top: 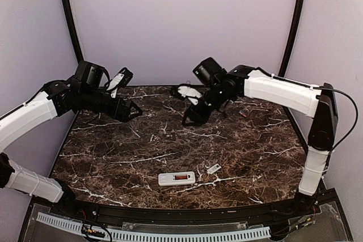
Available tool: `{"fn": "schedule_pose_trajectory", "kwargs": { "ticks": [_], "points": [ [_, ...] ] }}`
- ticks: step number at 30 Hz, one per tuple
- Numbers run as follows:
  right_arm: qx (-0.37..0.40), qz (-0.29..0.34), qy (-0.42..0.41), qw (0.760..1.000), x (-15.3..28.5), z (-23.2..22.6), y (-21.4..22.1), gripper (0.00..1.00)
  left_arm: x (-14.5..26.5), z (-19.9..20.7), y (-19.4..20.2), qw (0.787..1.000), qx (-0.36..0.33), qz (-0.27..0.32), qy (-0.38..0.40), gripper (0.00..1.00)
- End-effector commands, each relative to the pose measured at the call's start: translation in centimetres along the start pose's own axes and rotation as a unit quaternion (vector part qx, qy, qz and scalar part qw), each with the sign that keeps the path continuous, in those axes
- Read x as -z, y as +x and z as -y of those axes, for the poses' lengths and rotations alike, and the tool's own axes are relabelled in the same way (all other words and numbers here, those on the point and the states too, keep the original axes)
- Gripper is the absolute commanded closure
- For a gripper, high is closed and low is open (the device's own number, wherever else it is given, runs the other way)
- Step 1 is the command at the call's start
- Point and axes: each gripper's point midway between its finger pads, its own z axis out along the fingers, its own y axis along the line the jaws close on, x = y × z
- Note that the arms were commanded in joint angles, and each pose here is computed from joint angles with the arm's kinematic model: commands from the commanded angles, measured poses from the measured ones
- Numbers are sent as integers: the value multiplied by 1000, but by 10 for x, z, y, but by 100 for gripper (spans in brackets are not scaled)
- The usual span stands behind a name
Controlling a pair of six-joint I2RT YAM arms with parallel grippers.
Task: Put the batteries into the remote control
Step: Pick up the battery at the center of the board.
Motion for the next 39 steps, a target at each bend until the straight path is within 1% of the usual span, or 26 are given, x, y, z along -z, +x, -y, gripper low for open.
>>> {"fn": "schedule_pose_trajectory", "kwargs": {
  "ticks": [1,3,6,9,12,15,18,20,24,27,29,33,39],
  "points": [
    [-130,-14,89,987,39,92,42,55,15,-7,-9,999,-7,31,-20,14],
    [-174,-22,151,973,58,147,68,57,15,-9,-11,999,-6,32,-26,14],
    [-218,-49,222,949,74,213,111,56,12,-10,-12,999,-3,28,-24,14],
    [-266,-53,232,934,79,260,142,55,9,-11,-11,999,1,20,-25,14],
    [-279,-72,255,923,80,291,166,54,8,-14,-9,999,2,16,-31,14],
    [-278,-104,255,920,71,303,186,56,5,-17,-6,999,3,11,-33,14],
    [-280,-125,251,918,60,306,201,60,0,-19,-4,999,5,3,-35,14],
    [-282,-127,255,916,57,311,207,62,-3,-20,-3,999,5,-1,-35,14],
    [-283,-112,260,916,56,321,203,69,-8,-21,-2,999,8,-5,-32,14],
    [-283,-116,261,916,49,326,206,73,-11,-22,-3,999,10,-7,-32,14],
    [-283,-125,256,916,41,327,213,74,-12,-22,-2,999,10,-9,-33,14],
    [-280,-144,248,916,29,328,226,73,-10,-23,0,999,9,-11,-36,14],
    [-284,-145,250,914,25,332,229,75,-11,-24,1,999,8,-13,-39,14]
  ]
}}
